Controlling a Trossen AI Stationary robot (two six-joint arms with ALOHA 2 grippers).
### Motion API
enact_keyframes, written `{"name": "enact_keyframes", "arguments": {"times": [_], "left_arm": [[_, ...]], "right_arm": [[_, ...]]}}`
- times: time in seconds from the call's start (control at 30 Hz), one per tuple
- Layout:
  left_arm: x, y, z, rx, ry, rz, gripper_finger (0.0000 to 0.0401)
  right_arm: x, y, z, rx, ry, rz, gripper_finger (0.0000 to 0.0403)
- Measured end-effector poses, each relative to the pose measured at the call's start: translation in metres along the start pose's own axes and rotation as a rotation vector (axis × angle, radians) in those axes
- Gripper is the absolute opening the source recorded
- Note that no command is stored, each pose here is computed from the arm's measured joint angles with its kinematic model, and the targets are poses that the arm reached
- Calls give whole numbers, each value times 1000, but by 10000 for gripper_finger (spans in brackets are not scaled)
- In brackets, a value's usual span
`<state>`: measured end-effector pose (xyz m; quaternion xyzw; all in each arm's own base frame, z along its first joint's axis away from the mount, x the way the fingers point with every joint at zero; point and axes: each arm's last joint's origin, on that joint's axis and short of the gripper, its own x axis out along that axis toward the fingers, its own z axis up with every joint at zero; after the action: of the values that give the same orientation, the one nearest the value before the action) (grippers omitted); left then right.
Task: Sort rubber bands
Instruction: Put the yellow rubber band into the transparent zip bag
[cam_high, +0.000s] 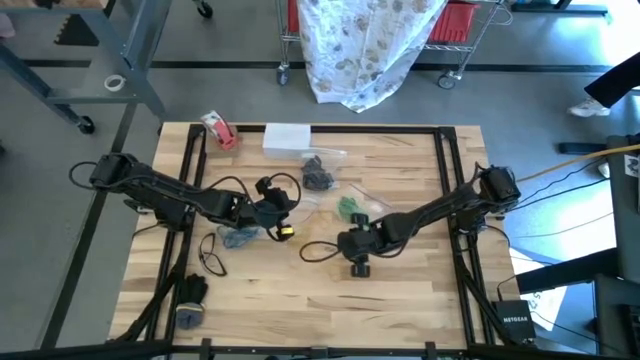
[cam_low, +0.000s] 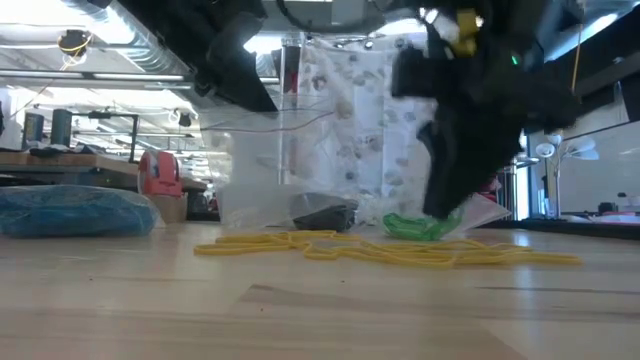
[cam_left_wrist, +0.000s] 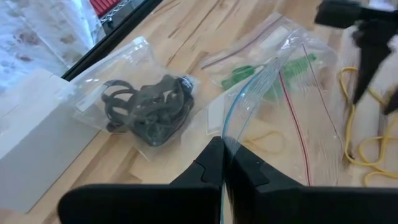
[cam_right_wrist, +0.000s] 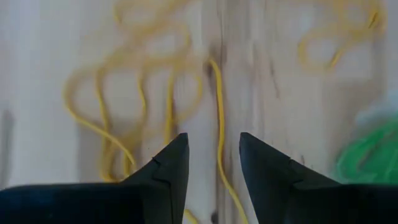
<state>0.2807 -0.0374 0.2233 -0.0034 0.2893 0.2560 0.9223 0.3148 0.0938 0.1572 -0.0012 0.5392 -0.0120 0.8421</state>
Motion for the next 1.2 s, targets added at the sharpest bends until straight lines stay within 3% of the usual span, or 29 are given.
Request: {"name": "enact_keyframes", "arguments": {"times": [0.4,0.5,0.67,0.77,0.9,1.2], "left_arm": [[0,-1,0,4,0,-2,1],[0,-1,0,-2,1,-2,1],[0,-1,0,-8,-3,-3,1],[0,-1,0,-17,-3,-3,1],[-1,-2,0,-16,-5,-8,1],[-3,-4,0,-28,-7,-17,1]], "right_arm": [[24,-4,-23,29,-51,3,125],[28,-4,-24,27,-39,-1,97],[30,-3,-24,24,-39,1,16],[29,-3,-24,28,-41,1,10],[15,-5,-21,27,-36,-1,4],[-46,-6,12,23,-257,4,1]]}}
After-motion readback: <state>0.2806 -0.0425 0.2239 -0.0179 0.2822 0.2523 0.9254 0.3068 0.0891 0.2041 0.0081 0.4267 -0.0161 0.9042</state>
